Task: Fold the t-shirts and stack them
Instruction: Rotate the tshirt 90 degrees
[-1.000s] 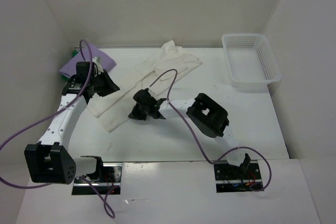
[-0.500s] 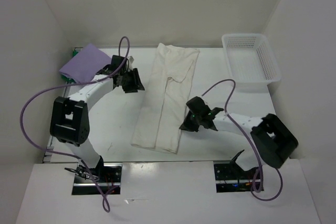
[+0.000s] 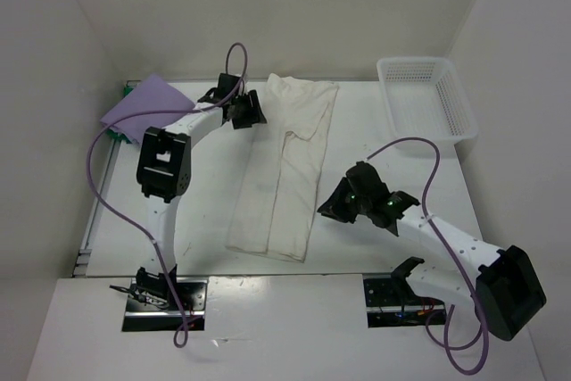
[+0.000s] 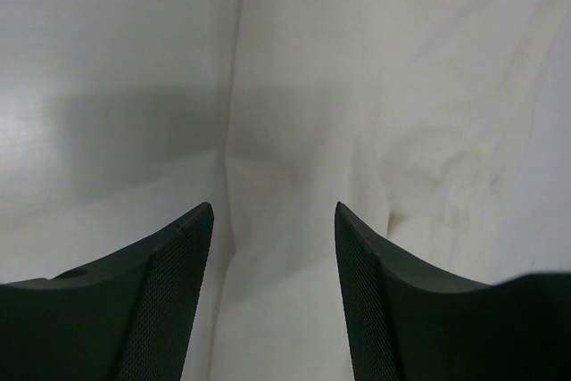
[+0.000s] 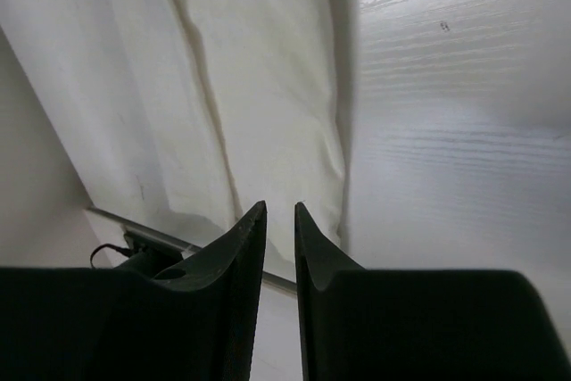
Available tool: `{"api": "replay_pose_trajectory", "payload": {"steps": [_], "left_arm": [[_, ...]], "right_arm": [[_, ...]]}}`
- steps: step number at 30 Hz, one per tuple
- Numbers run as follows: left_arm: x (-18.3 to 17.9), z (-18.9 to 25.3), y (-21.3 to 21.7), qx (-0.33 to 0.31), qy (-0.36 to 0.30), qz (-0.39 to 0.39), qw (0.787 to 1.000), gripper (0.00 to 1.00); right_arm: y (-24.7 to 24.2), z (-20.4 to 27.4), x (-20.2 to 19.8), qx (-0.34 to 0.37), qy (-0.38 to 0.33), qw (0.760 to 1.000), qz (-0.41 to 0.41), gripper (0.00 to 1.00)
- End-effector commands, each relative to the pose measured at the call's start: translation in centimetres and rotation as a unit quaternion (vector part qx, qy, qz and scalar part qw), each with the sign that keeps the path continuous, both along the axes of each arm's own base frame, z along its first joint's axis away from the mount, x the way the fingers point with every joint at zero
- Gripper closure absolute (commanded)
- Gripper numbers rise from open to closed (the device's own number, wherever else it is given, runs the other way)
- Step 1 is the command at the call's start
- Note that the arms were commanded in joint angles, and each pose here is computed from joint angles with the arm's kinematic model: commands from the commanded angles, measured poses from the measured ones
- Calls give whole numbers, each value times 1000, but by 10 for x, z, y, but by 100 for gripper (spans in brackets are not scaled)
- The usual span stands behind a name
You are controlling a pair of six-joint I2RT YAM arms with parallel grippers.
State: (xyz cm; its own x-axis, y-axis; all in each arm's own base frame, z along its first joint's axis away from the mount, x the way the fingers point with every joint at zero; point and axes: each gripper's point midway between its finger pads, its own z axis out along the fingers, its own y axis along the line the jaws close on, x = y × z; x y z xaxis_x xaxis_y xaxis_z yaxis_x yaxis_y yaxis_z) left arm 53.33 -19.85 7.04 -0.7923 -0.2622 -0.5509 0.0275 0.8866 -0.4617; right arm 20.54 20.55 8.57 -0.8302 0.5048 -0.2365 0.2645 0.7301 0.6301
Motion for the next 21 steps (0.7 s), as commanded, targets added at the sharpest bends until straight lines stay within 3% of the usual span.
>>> {"api": "replay_pose_trajectory", "payload": {"steps": [1, 3, 5, 10, 16, 17, 21], "left_arm": [[46, 9, -8, -12, -43, 15, 999, 36], [56, -8, -11, -8, -30, 15, 999, 36], [77, 10, -11, -4, -62, 21, 998, 36], [96, -2, -11, 12, -61, 22, 998, 36], [101, -26, -18, -21, -53, 19, 998, 68], [106, -21, -19, -25, -66, 19, 997, 81], [113, -11, -13, -50, -81, 30, 995, 98]], "right_arm": [[1, 11, -6, 13, -12, 1000, 18, 76], [3, 10, -14, 19, -4, 999, 34, 76], [1, 8, -16, 16, 0, 999, 34, 76], [2, 9, -22, 22, -3, 999, 42, 76], [4, 5, -22, 21, 5, 999, 45, 76], [3, 1, -22, 15, 8, 999, 48, 76], [5, 0, -23, 18, 12, 998, 52, 72]]}}
